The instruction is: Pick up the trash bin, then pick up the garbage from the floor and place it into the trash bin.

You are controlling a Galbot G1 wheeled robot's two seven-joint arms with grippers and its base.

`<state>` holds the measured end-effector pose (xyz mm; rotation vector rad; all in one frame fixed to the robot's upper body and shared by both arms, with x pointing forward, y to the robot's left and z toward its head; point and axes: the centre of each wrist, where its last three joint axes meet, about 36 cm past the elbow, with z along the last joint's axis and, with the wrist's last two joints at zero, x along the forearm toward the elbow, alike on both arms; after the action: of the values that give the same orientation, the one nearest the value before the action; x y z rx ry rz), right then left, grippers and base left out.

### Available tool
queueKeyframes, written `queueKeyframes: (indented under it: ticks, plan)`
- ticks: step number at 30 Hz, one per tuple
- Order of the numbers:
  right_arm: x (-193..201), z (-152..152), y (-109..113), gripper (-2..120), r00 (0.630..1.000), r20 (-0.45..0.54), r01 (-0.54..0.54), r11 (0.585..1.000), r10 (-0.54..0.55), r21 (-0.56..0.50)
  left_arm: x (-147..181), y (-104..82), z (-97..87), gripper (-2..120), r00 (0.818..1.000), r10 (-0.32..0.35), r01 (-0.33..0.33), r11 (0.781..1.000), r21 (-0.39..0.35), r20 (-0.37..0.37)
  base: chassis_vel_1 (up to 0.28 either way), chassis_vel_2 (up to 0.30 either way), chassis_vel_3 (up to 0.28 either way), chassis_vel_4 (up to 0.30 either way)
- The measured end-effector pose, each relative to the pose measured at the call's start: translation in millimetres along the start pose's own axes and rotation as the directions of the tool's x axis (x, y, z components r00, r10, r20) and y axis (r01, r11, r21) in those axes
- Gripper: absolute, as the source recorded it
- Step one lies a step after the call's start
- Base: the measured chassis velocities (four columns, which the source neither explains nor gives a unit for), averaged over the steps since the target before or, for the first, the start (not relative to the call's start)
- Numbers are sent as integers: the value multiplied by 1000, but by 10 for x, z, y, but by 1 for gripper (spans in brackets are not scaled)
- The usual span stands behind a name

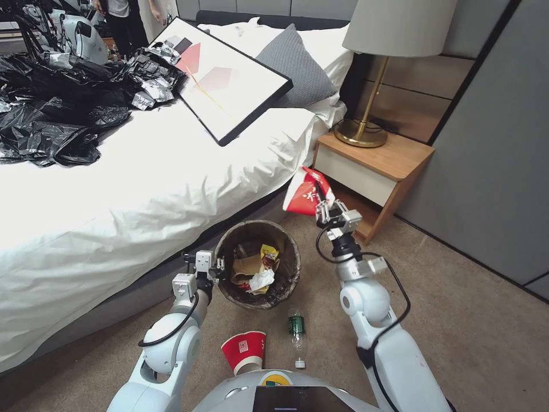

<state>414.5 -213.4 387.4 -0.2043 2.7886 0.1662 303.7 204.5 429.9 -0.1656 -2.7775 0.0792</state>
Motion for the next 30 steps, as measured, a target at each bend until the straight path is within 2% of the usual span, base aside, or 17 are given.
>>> queueKeyframes:
  ticks: [2,4,11,13,19,24,30]
  plan:
    - [99,-223,125,11,984,110,148,988,-142,-43,5,-19,4,3,1000,5,-5,1000,4,-10,0,0,0,0]
    - [99,-223,125,11,984,110,148,988,-142,-43,5,-19,4,3,1000,5,-5,1000,4,-10,0,0,0,0]
    - [203,-380,242,11,950,181,271,960,-256,-64,10,-39,13,3,1000,16,-16,1000,16,-24,0,0,0,0]
    - [307,-462,343,11,920,205,353,933,-334,-66,10,-51,15,3,999,20,-19,1000,20,-28,0,0,0,0]
    - [443,-413,471,11,901,184,411,909,-394,-65,8,-68,14,3,999,24,-23,999,22,-29,0,0,0,0]
    - [627,-98,606,11,898,104,436,897,-428,-76,5,-77,15,3,999,26,-25,999,24,-30,0,0,0,0]
    - [740,144,639,11,901,47,435,896,-432,-93,3,-76,13,3,999,27,-26,999,23,-29,0,0,0,0]
